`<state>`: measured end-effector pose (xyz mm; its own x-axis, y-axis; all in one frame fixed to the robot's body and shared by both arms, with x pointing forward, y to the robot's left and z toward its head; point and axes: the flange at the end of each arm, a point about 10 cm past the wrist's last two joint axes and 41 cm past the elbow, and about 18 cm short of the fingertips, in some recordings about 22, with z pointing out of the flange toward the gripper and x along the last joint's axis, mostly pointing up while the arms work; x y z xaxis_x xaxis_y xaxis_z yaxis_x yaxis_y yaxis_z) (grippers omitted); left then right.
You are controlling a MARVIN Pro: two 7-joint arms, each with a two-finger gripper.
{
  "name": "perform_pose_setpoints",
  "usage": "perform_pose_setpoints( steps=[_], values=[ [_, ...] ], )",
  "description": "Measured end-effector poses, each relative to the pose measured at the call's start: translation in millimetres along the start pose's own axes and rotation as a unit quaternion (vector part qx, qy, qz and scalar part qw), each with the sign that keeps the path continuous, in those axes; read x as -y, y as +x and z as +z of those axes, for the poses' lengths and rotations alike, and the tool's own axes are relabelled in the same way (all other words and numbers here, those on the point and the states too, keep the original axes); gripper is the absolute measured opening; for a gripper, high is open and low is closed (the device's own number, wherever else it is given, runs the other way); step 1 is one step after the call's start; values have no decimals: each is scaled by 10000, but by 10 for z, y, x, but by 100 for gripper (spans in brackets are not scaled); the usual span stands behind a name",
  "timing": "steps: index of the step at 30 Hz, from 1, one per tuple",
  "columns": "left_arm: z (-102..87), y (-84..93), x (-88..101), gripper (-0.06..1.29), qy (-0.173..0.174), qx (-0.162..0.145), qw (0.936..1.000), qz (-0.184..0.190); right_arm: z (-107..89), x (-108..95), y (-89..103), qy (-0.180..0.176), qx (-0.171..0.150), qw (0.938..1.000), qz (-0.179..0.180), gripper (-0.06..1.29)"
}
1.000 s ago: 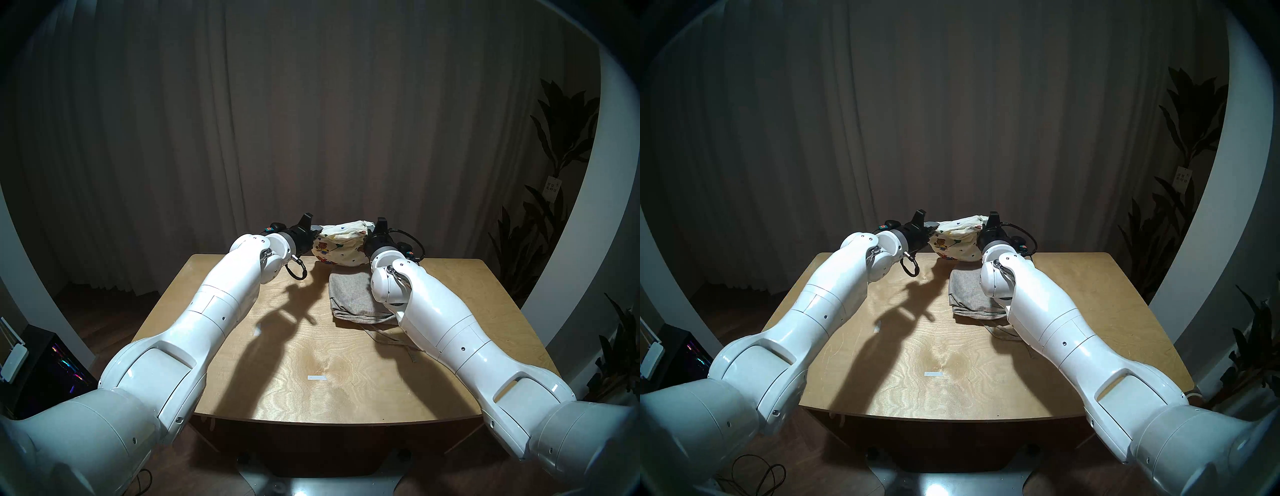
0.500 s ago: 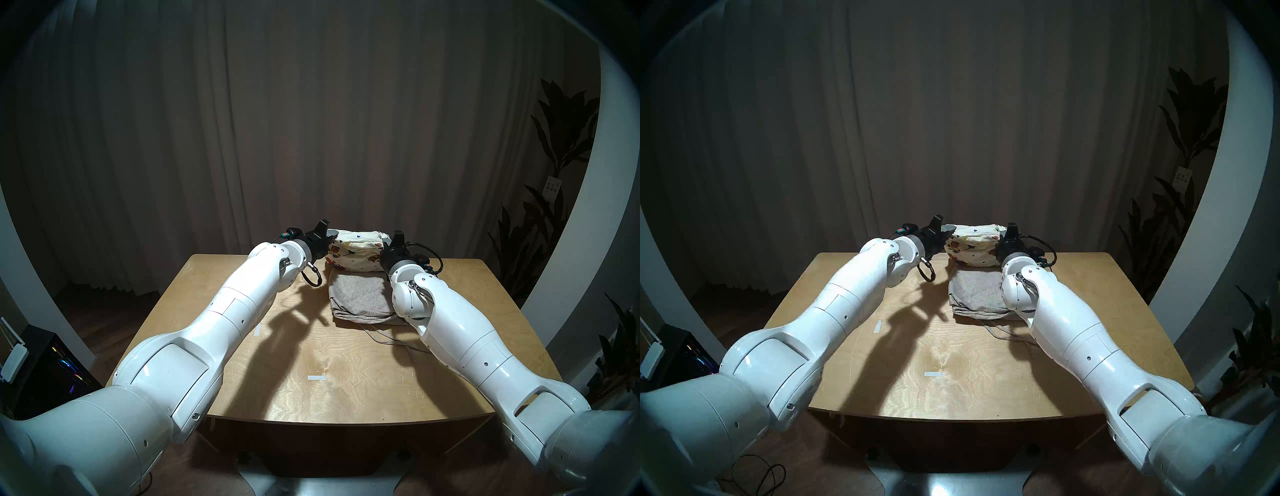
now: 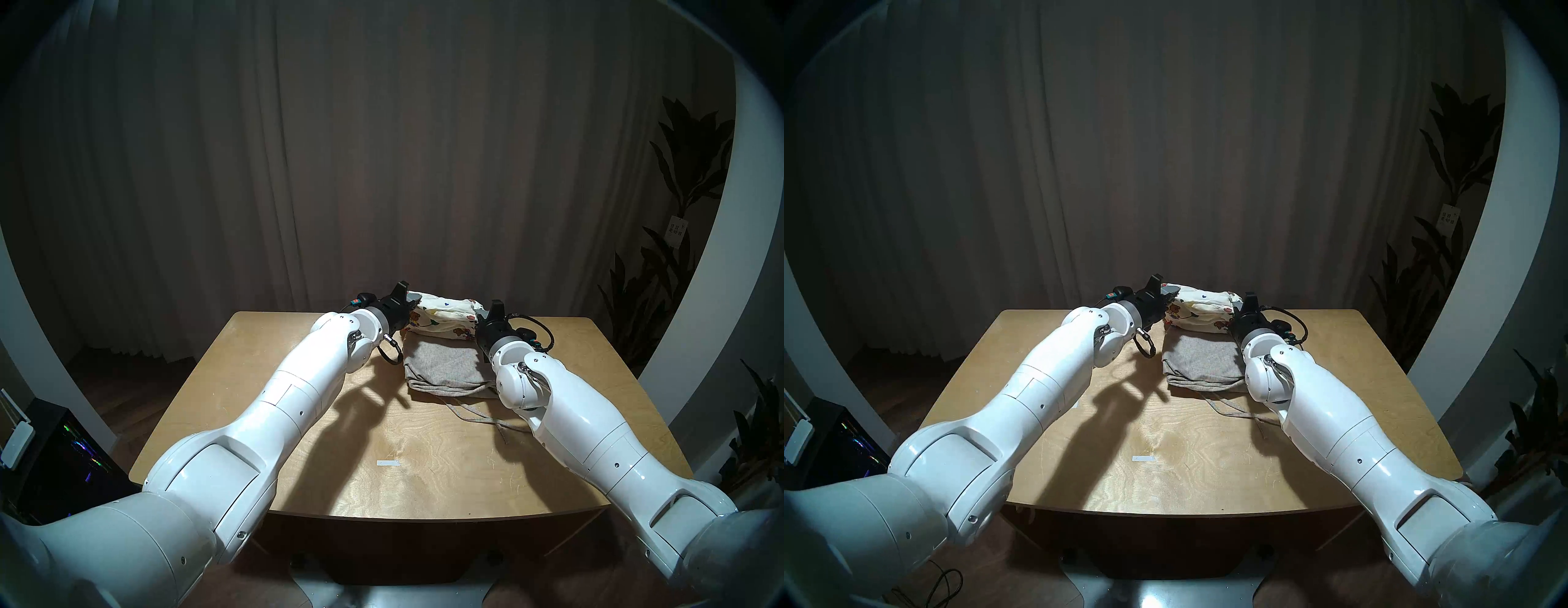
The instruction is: Fold pants twice and stack them
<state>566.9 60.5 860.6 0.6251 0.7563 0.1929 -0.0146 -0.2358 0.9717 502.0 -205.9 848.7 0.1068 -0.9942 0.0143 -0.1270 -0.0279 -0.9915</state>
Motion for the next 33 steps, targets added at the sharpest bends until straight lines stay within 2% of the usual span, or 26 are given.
perform_pose_setpoints(
  steps=[12,27,33],
  values=[
    [-196,-185,102,-3,131,125,9995,-240,-159,-66,30,-114,54,9999,-112,-3],
    [-425,-389,141,-3,305,386,9982,-352,-516,-137,71,-205,157,9992,-292,-3],
    [-471,-509,202,-3,577,452,9963,-439,-633,-226,108,-385,156,9986,-335,-3]
  ],
)
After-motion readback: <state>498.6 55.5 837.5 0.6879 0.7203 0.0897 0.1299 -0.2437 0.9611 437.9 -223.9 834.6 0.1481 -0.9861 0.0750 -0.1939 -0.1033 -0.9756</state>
